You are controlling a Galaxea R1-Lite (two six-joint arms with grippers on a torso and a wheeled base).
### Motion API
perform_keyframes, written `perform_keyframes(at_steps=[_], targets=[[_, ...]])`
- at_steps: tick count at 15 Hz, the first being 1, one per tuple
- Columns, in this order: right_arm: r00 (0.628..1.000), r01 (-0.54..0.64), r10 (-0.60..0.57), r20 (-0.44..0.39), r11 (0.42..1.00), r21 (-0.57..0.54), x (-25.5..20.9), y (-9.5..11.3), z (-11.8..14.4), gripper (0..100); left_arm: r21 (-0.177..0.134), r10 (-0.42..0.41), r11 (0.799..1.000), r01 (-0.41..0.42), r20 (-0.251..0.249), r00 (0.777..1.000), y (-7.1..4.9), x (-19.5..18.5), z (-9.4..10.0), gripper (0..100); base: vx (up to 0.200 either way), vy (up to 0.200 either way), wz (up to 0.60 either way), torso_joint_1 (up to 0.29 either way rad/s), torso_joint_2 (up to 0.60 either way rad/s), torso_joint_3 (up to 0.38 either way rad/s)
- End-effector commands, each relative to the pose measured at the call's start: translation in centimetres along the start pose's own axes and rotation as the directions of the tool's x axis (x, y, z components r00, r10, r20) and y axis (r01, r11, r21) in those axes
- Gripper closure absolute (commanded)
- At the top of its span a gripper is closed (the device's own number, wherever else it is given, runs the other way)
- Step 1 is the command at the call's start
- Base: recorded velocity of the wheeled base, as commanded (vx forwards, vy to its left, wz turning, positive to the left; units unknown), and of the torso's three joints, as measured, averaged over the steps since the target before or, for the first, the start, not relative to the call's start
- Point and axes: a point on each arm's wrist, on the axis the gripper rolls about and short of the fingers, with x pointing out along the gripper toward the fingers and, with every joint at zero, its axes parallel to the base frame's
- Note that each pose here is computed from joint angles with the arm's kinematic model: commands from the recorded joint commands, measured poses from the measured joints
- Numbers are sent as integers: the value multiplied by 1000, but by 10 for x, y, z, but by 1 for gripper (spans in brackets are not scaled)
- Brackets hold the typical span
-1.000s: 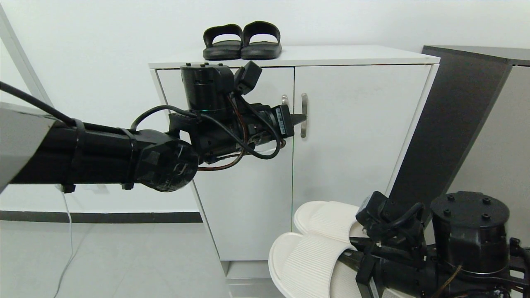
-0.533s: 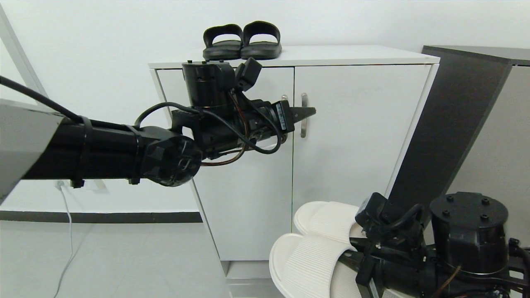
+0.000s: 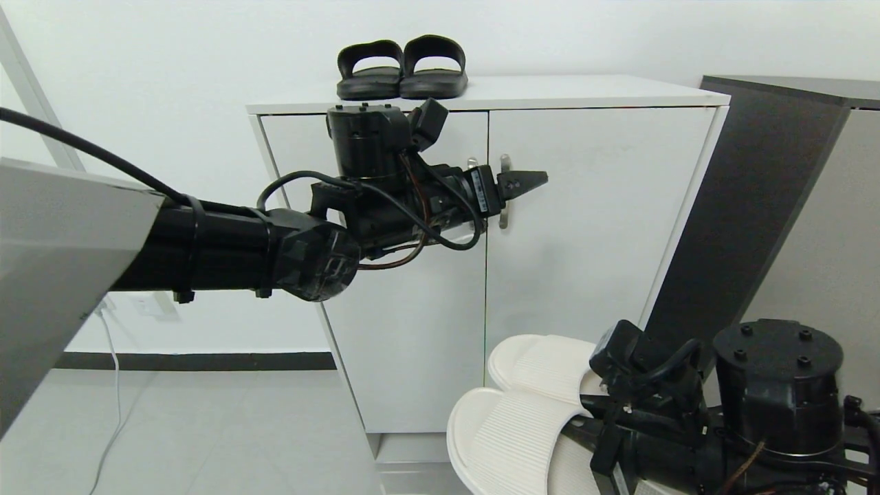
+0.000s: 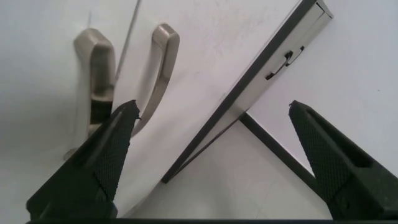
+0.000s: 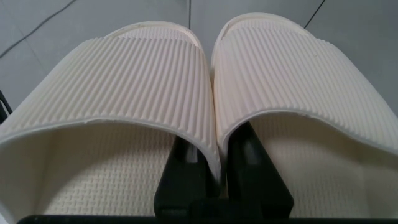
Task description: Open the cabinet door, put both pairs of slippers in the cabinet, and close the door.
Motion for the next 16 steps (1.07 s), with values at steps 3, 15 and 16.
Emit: perform_keyframes(at_steps=[3,15,16], targets=[[1000,-2,2,-16,1000,-1,2,0,-3,100,-5,1,1000,-1,-15,1000,7,14,-11,0,0,0,0,0,0,0],[999,-24,24,-29,1000,-6,3,5,-7,100,-10,-1,1000,1,3,1000,5,16,-7,100,0,0,0,0,0,0],[999,-29,28,-32,1000,-7,3,6,-8,100,-11,0,1000,0,0,1000,2,11,-6,100,0,0,0,0,0,0]])
